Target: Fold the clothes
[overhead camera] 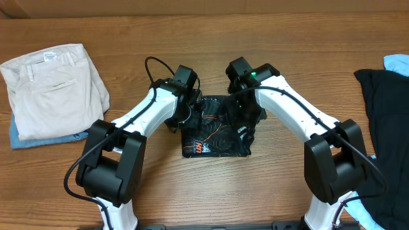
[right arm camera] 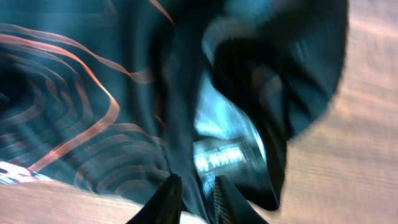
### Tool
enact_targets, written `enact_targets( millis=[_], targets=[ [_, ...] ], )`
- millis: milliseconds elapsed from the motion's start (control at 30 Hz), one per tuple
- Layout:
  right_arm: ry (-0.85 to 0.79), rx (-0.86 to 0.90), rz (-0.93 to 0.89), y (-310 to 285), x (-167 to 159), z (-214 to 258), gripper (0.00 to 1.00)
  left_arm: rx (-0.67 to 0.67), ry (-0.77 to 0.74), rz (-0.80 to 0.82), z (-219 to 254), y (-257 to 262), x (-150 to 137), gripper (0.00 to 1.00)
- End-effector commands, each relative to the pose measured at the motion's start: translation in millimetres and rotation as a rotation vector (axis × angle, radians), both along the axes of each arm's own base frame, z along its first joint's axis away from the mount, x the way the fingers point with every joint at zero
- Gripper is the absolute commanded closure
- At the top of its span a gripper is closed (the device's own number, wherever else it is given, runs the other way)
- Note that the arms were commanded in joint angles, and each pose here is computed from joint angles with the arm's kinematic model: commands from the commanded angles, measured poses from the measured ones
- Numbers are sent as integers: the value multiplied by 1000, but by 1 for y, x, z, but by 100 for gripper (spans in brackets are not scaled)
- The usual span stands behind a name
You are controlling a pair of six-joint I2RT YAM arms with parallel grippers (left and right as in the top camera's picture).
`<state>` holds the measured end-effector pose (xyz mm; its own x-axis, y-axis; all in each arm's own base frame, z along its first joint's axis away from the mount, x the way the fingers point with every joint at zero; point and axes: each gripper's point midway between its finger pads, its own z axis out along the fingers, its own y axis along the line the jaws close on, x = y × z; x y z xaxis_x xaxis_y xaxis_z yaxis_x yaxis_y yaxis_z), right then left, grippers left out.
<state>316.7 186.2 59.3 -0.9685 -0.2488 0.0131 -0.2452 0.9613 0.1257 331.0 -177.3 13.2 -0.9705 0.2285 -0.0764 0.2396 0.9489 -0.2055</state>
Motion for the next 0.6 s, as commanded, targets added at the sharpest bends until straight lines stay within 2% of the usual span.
enact_targets(
  millis=[0,133,300,433,567],
  targets=[
    [-72,61,108,15,16,5,77,-14,33,-15,-6,-4,-9,45],
    [-151,83,123,20,37,2,77,-6,40,-15,-7,-3,-11,45],
    [-111,43,75,1,43,-19,77,3,47,-14,-7,-1,-13,45],
    [-92,-89,-72,-36,52,-38,80,5,50,-14,-8,0,-14,45],
    [-108,-163,-178,-67,60,-35,80,18,66,-13,-8,2,-18,46]
  ],
)
